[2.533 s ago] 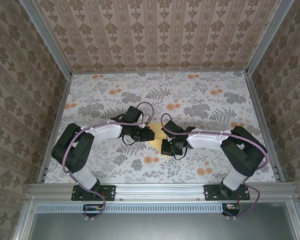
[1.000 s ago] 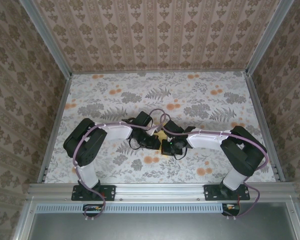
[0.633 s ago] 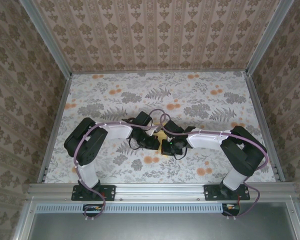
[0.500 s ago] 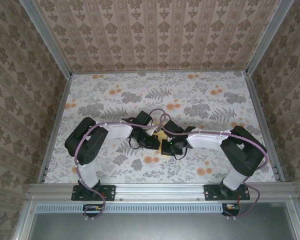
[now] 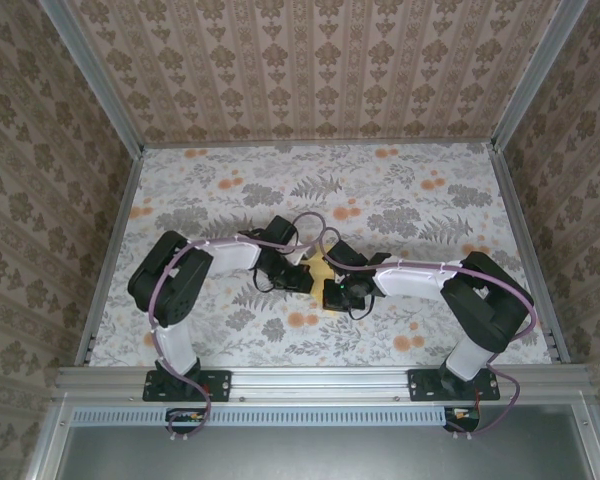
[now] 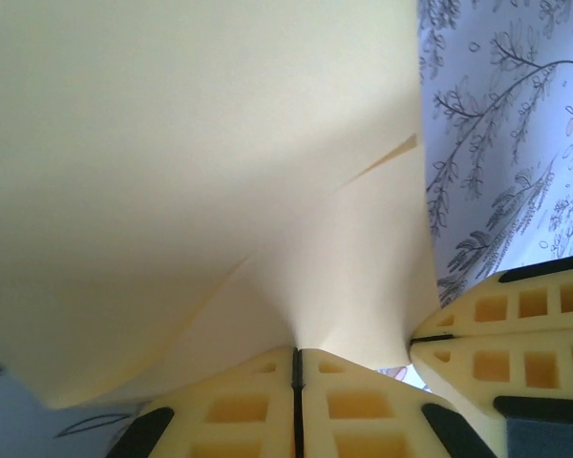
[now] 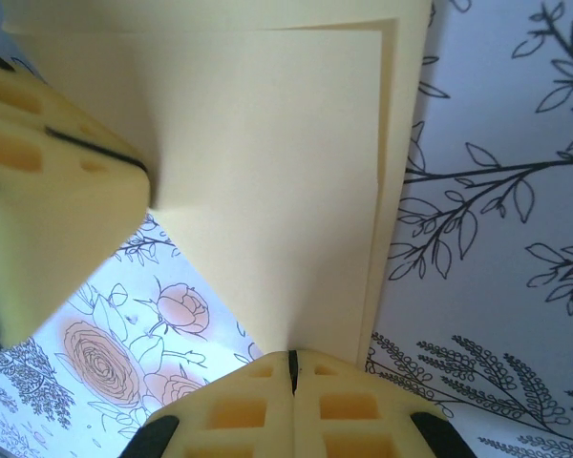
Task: Fold a paper plane with a square sheet of paper (fold left side to right side)
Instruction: Third fold the triangle at the center of the table.
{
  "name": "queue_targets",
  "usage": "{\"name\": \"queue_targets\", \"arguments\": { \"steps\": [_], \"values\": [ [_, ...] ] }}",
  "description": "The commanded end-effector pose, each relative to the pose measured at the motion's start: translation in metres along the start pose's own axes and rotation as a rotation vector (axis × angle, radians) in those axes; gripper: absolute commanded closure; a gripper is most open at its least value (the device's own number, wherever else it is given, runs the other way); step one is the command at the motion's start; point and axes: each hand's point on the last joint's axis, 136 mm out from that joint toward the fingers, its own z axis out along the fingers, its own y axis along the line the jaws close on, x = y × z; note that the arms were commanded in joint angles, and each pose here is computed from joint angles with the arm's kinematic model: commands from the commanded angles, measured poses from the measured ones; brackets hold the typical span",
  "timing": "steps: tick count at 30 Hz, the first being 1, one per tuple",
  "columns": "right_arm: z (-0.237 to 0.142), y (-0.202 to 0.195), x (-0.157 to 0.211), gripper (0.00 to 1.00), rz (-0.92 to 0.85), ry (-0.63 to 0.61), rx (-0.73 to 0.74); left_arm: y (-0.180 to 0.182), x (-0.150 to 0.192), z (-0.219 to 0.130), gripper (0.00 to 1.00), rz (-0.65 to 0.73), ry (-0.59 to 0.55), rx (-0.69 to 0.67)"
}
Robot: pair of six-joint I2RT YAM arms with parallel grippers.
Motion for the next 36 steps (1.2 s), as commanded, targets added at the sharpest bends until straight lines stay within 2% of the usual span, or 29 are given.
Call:
{"name": "queue_targets", "arguments": {
  "steps": [1, 13, 25, 31, 36],
  "values": [
    [0.009, -0.050, 0.031, 1.00, 0.039, 0.111, 0.189, 0.028, -0.005, -0.007, 0.91, -0.004, -0.001, -0.103],
    [0.007, -0.050, 0.031, 1.00, 0.035, 0.112, 0.191, 0.051, -0.019, -0.026, 0.91, -0.028, -0.025, -0.137],
    [0.007, -0.045, 0.028, 1.00, 0.023, 0.108, 0.174, 0.055, -0.026, -0.035, 0.91, -0.034, -0.045, -0.137],
    [0.001, -0.023, 0.015, 1.00, -0.008, 0.045, 0.082, 0.044, -0.033, -0.051, 0.84, -0.027, -0.090, -0.115],
    [-0.033, 0.005, -0.014, 0.74, -0.112, -0.109, -0.021, 0.028, -0.034, -0.069, 0.65, -0.039, -0.170, -0.078]
  ]
}}
